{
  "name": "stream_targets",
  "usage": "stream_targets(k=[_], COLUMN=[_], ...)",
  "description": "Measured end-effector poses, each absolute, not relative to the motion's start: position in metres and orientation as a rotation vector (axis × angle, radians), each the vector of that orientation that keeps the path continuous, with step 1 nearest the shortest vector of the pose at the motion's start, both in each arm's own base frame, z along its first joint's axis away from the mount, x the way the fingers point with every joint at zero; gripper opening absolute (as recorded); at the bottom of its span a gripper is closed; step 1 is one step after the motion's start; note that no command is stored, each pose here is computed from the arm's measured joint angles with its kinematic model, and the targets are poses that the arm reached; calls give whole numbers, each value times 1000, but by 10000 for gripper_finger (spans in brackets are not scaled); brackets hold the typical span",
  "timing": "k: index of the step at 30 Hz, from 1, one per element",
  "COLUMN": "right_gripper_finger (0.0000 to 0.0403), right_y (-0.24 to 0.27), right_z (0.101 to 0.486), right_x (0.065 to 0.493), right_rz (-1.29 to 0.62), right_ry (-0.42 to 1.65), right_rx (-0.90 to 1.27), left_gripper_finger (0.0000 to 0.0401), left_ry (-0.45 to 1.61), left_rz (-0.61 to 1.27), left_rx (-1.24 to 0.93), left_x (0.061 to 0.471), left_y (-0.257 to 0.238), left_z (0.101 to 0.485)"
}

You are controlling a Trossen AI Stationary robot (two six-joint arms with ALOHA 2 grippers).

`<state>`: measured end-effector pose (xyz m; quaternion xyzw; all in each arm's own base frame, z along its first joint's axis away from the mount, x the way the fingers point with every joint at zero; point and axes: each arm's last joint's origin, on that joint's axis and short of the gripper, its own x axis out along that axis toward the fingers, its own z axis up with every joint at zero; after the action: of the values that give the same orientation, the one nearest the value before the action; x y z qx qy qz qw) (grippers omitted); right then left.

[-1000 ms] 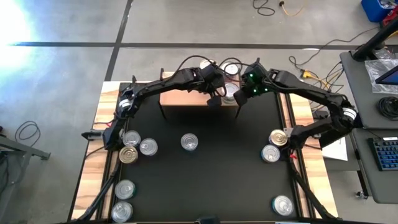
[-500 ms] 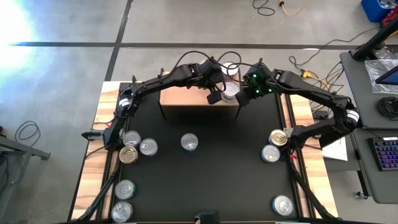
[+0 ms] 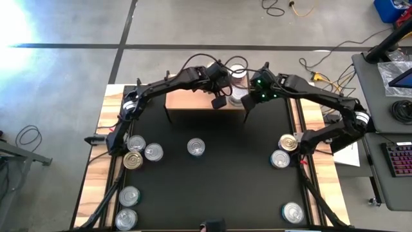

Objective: Stack canned seafood by type on shelf
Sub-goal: Put the yellow-blue tuna can on the shelf

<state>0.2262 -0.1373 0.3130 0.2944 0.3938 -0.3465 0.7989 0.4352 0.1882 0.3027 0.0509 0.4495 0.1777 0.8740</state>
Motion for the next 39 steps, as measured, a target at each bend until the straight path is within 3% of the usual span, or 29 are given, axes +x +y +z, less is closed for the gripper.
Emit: stream_targets(k=[8,13,22,29,33,39], right_gripper_finger=[9,9,9,9,9,9], right_y=[-119,-113,-107,-102,-97,-75], right_z=[315,317,331,337,342,360], right_x=[239,241,230,234,237,244], right_rz=[-587,-540,-463,-369,-347,-313], right_ry=[834,843,811,785,767,713], right_rx=[632,592,435,275,254,201], left_gripper_finger=[350,350,350,350,350,350], left_ry=[857,853,993,1197,1265,1302], left_rz=[235,263,342,414,472,351], left_rx=[33,69,64,-15,29,76], left_x=[446,450,431,415,412,406], left_y=[174,164,149,133,103,49], left_z=[301,303,325,317,319,322])
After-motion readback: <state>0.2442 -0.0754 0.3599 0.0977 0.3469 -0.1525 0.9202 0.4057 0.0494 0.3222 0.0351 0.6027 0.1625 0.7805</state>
